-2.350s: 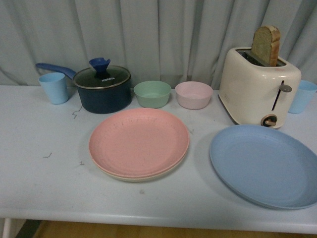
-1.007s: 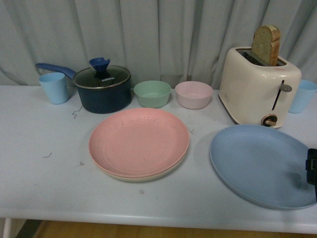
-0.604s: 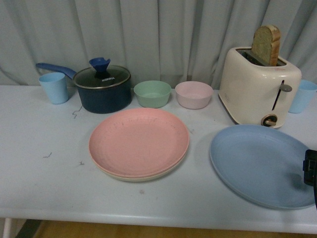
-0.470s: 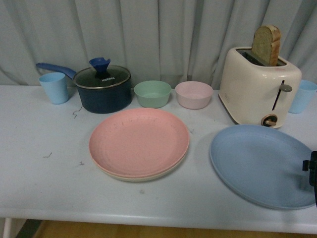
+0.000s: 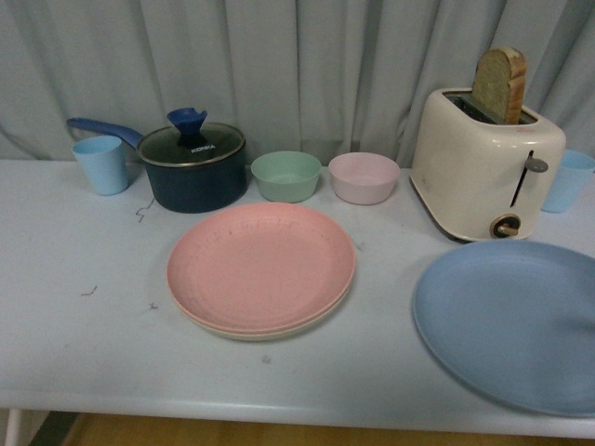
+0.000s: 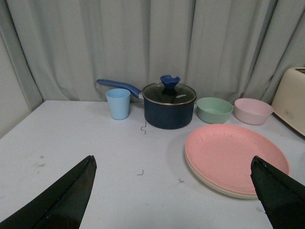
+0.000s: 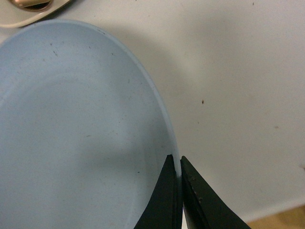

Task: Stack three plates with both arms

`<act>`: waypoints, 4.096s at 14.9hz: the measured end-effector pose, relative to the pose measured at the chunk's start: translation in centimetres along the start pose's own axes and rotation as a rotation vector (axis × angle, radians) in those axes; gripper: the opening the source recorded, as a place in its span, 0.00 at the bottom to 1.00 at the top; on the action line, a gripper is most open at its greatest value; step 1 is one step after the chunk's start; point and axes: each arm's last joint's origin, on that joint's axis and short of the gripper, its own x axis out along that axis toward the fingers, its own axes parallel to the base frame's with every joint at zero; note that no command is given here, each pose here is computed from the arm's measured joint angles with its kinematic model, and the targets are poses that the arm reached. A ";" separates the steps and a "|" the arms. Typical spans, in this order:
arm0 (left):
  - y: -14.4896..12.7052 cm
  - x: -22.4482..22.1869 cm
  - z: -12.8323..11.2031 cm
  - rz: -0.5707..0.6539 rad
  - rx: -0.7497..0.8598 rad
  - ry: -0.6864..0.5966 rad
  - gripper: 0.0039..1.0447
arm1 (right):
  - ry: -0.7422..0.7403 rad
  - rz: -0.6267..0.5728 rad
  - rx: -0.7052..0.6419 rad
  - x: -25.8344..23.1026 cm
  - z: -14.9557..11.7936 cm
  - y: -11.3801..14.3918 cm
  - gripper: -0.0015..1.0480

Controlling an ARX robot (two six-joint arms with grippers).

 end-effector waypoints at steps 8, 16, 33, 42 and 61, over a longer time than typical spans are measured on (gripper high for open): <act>0.0 0.0 0.0 0.000 0.000 0.000 0.94 | -0.142 0.351 -0.058 -7.5 3.6 8.5 0.03; 0.0 0.0 0.0 0.000 0.000 0.000 0.94 | 0.047 0.355 -0.042 -1.1 2.9 19.2 0.03; 0.0 0.0 0.0 0.000 0.000 0.000 0.94 | 0.072 0.374 -0.026 1.7 1.6 24.6 0.67; 0.0 0.0 0.0 0.000 0.000 0.000 0.94 | -0.763 0.220 -0.252 -16.0 0.3 3.2 0.30; 0.0 0.0 0.0 0.000 0.000 0.000 0.94 | -0.813 0.249 -0.295 -19.9 -9.1 -0.5 0.02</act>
